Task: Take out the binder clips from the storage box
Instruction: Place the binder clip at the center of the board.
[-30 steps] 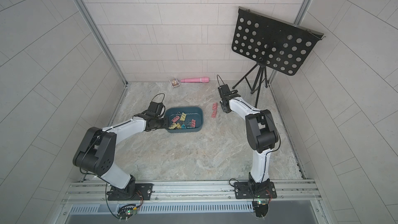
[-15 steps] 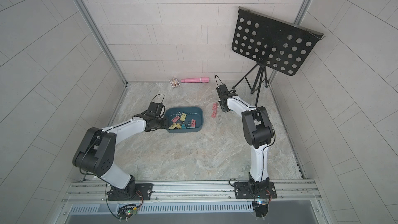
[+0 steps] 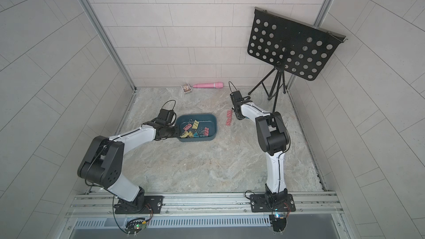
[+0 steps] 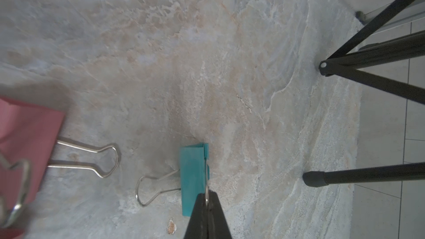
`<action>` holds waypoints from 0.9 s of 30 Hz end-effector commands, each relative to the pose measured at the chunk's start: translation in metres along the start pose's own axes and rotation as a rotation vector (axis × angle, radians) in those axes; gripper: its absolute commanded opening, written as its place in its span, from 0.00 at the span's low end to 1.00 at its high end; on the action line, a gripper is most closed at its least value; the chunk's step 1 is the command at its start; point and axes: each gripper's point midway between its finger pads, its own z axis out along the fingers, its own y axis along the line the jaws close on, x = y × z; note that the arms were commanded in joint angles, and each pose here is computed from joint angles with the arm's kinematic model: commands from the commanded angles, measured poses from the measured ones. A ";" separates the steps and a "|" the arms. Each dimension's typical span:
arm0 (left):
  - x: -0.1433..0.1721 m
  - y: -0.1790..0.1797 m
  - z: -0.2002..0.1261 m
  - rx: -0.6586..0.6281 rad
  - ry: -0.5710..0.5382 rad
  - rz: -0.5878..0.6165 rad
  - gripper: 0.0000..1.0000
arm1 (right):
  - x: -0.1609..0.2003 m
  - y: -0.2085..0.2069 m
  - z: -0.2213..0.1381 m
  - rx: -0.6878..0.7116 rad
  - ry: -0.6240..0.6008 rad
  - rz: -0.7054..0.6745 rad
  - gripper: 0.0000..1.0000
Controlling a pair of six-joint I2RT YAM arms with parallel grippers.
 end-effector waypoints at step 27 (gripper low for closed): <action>0.001 0.002 0.003 0.001 0.010 -0.002 0.43 | -0.004 0.000 0.010 0.021 0.016 -0.022 0.05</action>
